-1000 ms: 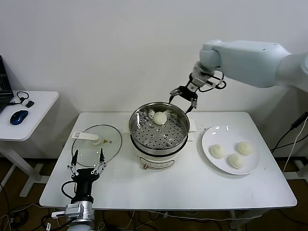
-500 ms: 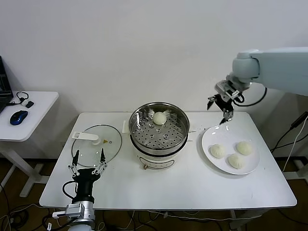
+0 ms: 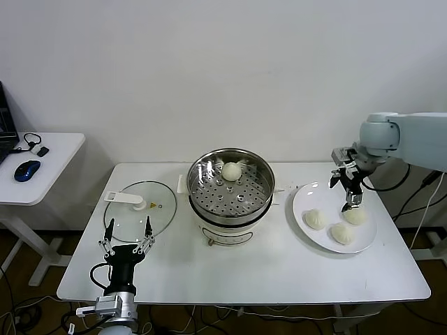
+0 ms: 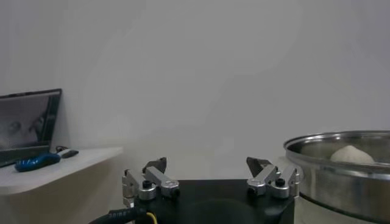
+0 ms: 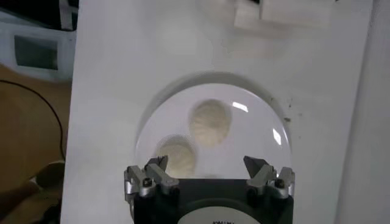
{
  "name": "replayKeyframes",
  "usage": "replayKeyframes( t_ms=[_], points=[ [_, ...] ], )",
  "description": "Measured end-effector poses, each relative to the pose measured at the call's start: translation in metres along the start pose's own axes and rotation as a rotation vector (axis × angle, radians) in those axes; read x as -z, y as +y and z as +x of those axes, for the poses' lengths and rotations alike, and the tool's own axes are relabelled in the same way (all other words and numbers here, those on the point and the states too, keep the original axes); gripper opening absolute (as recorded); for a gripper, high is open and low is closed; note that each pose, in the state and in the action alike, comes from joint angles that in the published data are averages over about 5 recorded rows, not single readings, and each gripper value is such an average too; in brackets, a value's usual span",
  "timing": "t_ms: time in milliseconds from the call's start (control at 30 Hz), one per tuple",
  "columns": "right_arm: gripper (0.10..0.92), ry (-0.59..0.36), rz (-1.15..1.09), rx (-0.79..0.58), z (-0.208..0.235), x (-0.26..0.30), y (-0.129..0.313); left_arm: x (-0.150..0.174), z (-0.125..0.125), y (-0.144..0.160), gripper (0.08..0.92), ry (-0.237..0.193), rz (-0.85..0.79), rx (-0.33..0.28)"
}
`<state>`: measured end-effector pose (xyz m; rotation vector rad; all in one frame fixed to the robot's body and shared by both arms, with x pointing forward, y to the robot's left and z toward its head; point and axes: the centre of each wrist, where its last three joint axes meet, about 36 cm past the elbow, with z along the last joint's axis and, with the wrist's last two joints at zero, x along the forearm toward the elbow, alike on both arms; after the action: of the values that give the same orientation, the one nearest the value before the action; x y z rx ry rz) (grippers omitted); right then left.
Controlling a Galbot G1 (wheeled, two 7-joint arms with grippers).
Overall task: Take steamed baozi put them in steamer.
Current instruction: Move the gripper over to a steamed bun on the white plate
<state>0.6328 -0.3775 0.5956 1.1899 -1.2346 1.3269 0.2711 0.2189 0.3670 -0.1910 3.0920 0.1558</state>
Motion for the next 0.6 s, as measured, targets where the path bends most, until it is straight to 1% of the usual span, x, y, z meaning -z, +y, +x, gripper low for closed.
replayKeyframes(
  t_ms=[600],
  points=[
    [0.823, -0.025, -0.051, 0.019, -0.086, 0.001, -0.008, -0.004, 0.0, 0.008, 0.823, 0.012, -0.021, 0.016]
  ],
)
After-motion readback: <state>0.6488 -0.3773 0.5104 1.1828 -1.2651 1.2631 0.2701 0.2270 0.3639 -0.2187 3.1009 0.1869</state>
